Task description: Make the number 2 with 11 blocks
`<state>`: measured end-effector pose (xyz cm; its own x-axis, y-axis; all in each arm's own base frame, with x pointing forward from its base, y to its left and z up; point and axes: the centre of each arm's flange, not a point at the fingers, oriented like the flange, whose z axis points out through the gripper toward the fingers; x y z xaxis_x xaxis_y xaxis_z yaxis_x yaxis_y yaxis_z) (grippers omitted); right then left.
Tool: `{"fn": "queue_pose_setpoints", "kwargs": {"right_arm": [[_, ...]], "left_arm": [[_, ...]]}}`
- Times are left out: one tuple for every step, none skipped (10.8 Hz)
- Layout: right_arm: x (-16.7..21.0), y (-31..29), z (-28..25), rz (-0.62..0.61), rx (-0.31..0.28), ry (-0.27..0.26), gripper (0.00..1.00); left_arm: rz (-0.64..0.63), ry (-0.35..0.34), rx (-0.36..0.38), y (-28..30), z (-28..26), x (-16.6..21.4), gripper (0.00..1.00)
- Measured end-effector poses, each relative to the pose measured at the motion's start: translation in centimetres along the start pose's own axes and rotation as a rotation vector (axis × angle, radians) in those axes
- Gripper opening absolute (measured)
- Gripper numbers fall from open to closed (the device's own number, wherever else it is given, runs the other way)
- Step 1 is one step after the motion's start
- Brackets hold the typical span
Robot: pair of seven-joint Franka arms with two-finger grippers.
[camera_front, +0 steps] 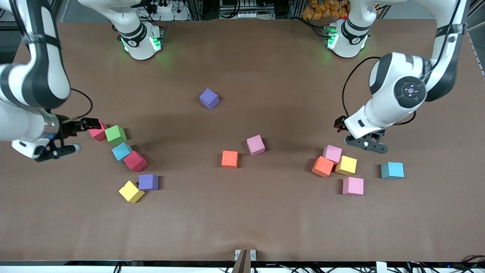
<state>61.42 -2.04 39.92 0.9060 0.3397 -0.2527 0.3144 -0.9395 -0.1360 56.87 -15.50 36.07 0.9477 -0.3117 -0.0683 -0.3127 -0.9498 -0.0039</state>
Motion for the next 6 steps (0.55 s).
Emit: {"fn": "queue_pose_setpoints", "kwargs": {"right_arm": [[0.9,0.3,1.5,-0.052,0.019,0.005,1.0],[1.7,0.7,3.2,-0.089,0.038,0.009,1.0],[2.4,1.3,5.2,-0.114,0.04,0.019,1.0],[2.8,1.7,7.1,-0.128,0.035,0.031,1.0],[3.0,1.8,8.7,-0.144,0.029,0.038,1.0],[3.3,2.0,10.2,-0.167,0.031,0.046,1.0]], "left_arm": [[0.015,-0.006,-0.002,0.5,1.6,0.2,1.0],[0.034,-0.012,-0.002,1.4,3.0,0.5,1.0],[0.054,-0.016,-0.003,2.6,4.2,0.7,1.0],[0.067,-0.016,-0.003,3.3,5.2,1.0,1.0],[0.075,-0.018,0.0,3.6,6.1,1.1,1.0],[0.099,-0.021,0.025,3.6,6.8,1.2,1.0]]}}
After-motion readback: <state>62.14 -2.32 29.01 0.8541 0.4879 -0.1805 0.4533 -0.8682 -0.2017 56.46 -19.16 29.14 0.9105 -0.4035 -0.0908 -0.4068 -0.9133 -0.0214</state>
